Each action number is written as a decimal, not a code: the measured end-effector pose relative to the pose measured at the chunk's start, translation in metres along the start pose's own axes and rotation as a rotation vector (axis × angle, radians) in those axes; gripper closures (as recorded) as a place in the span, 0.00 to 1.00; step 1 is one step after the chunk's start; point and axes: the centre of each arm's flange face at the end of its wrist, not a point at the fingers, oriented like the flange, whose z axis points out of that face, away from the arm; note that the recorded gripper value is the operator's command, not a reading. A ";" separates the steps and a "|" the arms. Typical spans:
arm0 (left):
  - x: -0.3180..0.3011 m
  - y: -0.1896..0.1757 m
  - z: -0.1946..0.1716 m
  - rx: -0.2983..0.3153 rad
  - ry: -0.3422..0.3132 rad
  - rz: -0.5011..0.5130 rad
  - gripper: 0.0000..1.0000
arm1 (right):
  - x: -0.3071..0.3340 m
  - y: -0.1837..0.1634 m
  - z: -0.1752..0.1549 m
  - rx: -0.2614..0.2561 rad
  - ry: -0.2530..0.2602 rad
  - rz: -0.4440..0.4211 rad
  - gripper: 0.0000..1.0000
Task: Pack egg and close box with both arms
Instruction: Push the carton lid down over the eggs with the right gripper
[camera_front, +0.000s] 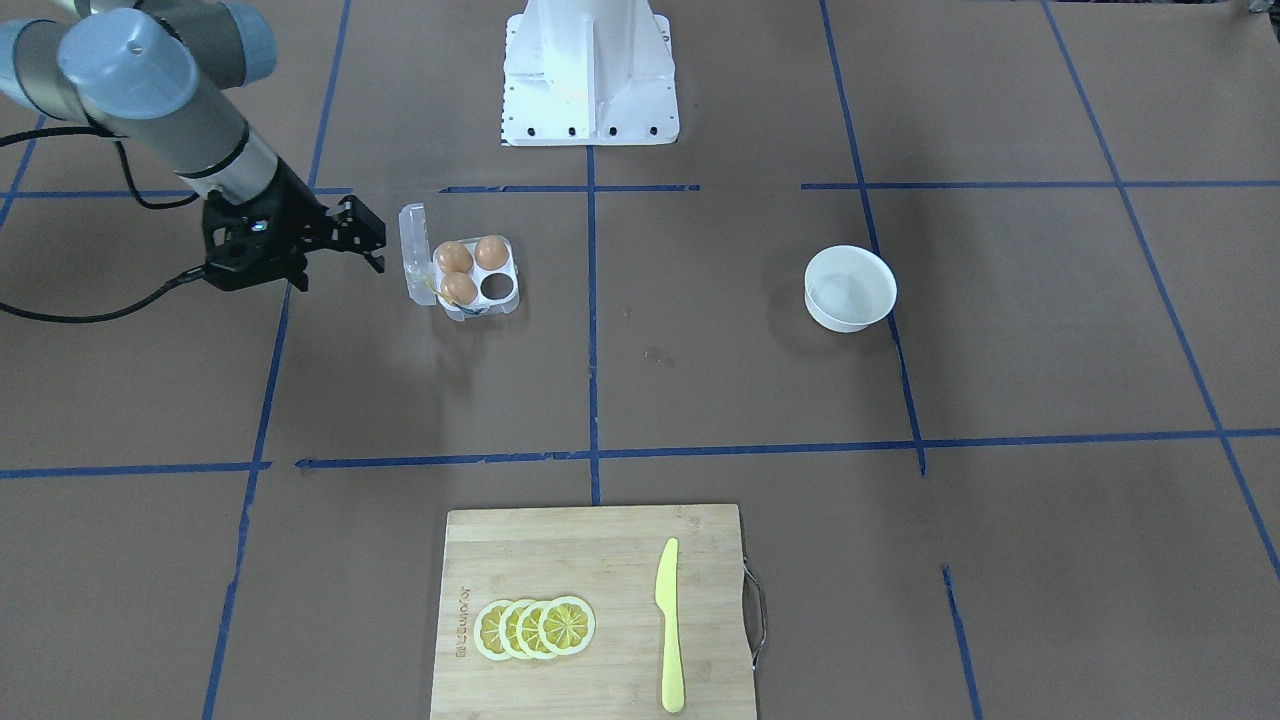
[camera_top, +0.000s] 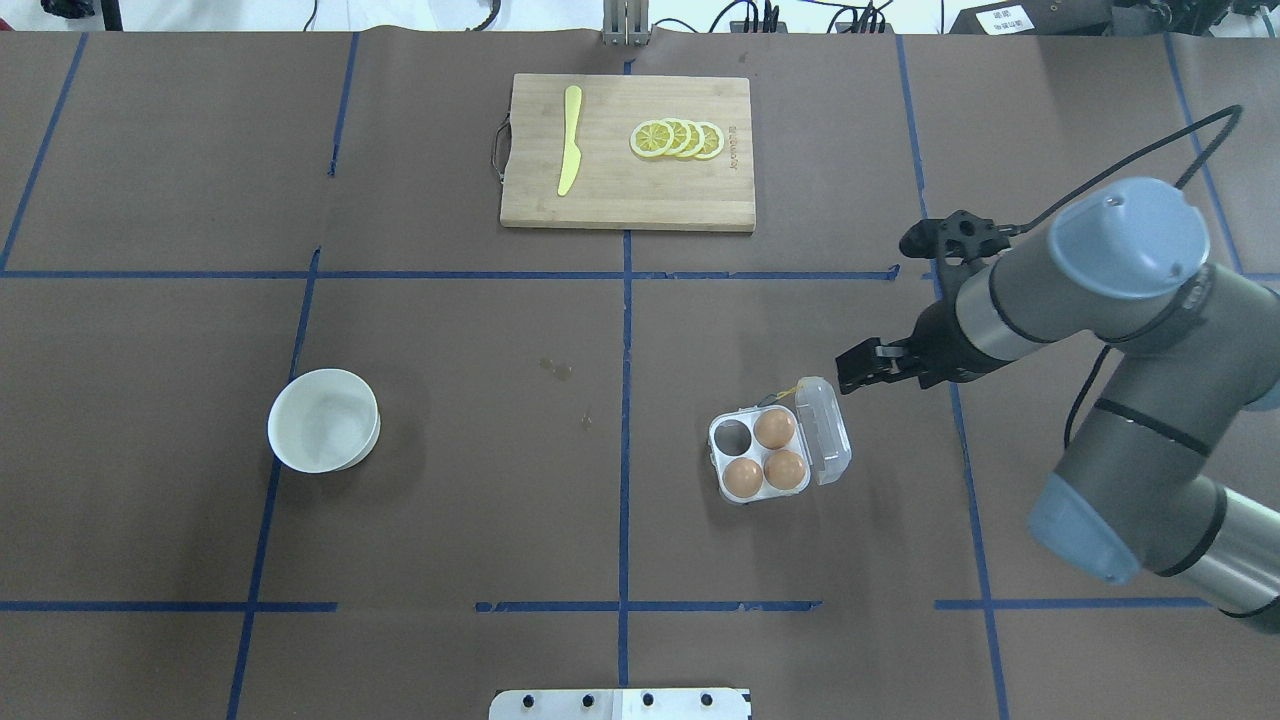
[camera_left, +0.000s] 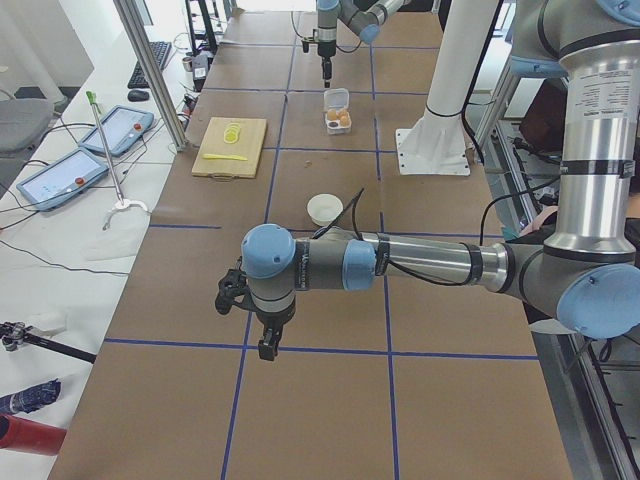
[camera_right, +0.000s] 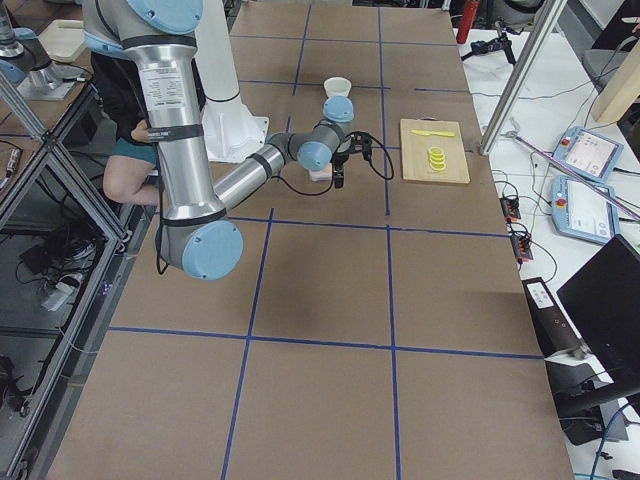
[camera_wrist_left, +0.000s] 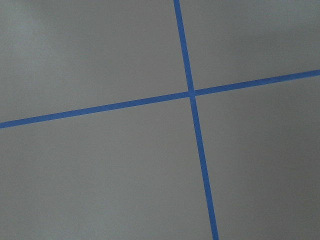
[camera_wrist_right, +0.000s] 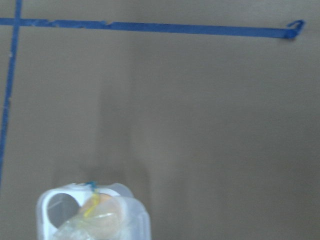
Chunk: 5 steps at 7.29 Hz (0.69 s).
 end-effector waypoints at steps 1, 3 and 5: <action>0.000 0.000 0.000 0.001 0.000 0.001 0.00 | -0.037 0.006 0.009 0.015 -0.017 0.022 0.00; 0.001 -0.001 -0.001 0.002 0.000 0.002 0.00 | -0.067 0.011 0.014 0.026 -0.034 0.050 0.00; 0.000 -0.001 0.000 0.000 0.000 0.002 0.00 | -0.066 0.008 0.015 0.023 -0.010 0.070 0.00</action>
